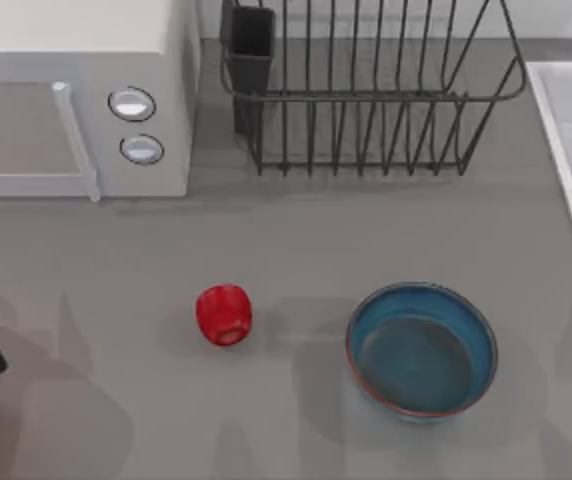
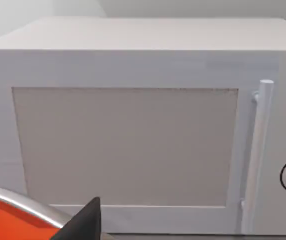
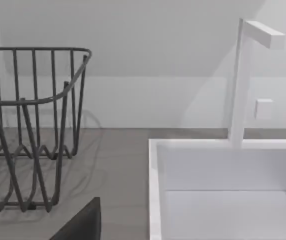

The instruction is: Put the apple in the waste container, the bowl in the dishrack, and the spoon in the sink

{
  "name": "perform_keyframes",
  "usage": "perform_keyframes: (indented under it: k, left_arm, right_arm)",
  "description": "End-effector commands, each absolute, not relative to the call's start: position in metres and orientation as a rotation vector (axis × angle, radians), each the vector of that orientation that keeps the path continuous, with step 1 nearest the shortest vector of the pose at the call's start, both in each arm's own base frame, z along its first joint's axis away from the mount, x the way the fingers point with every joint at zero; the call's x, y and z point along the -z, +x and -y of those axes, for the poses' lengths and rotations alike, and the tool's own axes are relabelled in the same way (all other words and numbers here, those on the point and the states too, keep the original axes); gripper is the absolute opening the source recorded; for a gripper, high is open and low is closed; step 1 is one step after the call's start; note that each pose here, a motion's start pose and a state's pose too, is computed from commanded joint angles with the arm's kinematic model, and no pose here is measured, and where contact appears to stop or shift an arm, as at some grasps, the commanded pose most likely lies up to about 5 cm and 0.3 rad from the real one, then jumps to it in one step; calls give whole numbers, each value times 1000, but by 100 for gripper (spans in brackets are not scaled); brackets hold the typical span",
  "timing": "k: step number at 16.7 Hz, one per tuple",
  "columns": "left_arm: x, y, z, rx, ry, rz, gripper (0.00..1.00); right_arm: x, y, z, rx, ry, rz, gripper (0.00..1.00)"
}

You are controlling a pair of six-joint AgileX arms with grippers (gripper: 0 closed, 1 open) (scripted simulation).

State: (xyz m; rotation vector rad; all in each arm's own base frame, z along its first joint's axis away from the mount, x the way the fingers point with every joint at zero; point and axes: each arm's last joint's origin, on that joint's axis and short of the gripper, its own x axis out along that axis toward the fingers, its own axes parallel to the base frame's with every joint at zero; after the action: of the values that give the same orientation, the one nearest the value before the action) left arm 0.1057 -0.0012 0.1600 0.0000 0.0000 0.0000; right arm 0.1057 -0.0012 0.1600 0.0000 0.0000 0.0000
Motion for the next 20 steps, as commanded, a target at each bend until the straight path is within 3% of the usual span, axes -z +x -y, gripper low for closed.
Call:
perform_keyframes:
  k: [5,11,16,20]
  left_arm:
    - [-167,107,3,20,23,-48,100]
    - [-207,127,16,158,170,-317,100]
    - [-241,176,44,368,374,-619,100]
    - [-247,229,83,574,559,-854,100]
  right_arm:
    - [-160,106,1,0,0,0,100]
    - [-160,106,1,0,0,0,100]
    - [-160,106,1,0,0,0,100]
    - [-160,106,1,0,0,0,100]
